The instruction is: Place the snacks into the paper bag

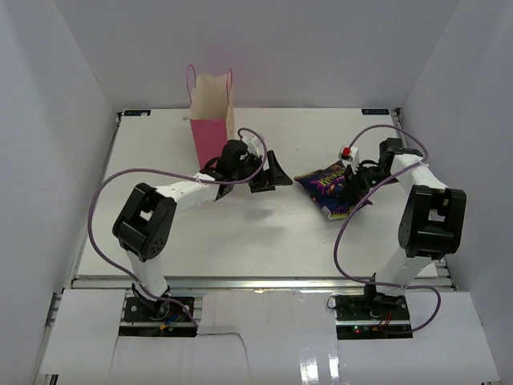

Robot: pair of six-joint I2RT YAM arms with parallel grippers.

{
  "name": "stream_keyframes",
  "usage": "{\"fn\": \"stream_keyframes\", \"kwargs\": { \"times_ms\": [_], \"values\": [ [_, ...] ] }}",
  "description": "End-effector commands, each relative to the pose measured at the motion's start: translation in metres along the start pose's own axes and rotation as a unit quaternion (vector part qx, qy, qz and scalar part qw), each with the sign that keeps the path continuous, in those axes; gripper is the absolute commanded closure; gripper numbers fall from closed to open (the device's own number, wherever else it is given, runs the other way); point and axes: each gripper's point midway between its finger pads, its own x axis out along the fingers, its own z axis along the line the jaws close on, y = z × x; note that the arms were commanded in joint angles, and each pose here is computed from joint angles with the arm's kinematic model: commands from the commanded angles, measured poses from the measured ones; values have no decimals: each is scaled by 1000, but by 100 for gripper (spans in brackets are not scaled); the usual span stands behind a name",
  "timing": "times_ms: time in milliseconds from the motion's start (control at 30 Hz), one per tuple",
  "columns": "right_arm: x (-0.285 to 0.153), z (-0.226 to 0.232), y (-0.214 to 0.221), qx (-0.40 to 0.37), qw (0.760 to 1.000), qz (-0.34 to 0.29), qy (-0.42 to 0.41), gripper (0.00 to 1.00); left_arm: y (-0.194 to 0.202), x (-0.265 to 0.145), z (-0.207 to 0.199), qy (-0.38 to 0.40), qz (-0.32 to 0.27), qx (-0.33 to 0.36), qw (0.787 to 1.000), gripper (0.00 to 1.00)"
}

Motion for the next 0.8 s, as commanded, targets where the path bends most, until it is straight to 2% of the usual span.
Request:
{"fn": "stream_keyframes", "kwargs": {
  "times_ms": [0, 233, 400, 533, 767],
  "values": [
    [-4, 39, -22, -41, 996, -60, -59, 92, -10, 11, -21, 41, 11, 38, 998, 2],
    [-2, 67, 0, -57, 993, -46, -87, 92, 3, 31, -3, 34, 51, 21, 998, 2],
    [0, 75, 4, -50, 992, -51, -101, 92, 25, 50, 20, 5, 83, -31, 996, 2],
    [1, 74, 5, -48, 992, -53, -101, 92, 27, 63, 26, -2, 86, -74, 994, 2],
    [3, 73, 8, -45, 993, -50, -101, 92, 30, 94, 12, 25, 100, -106, 989, 12]
  ]
}}
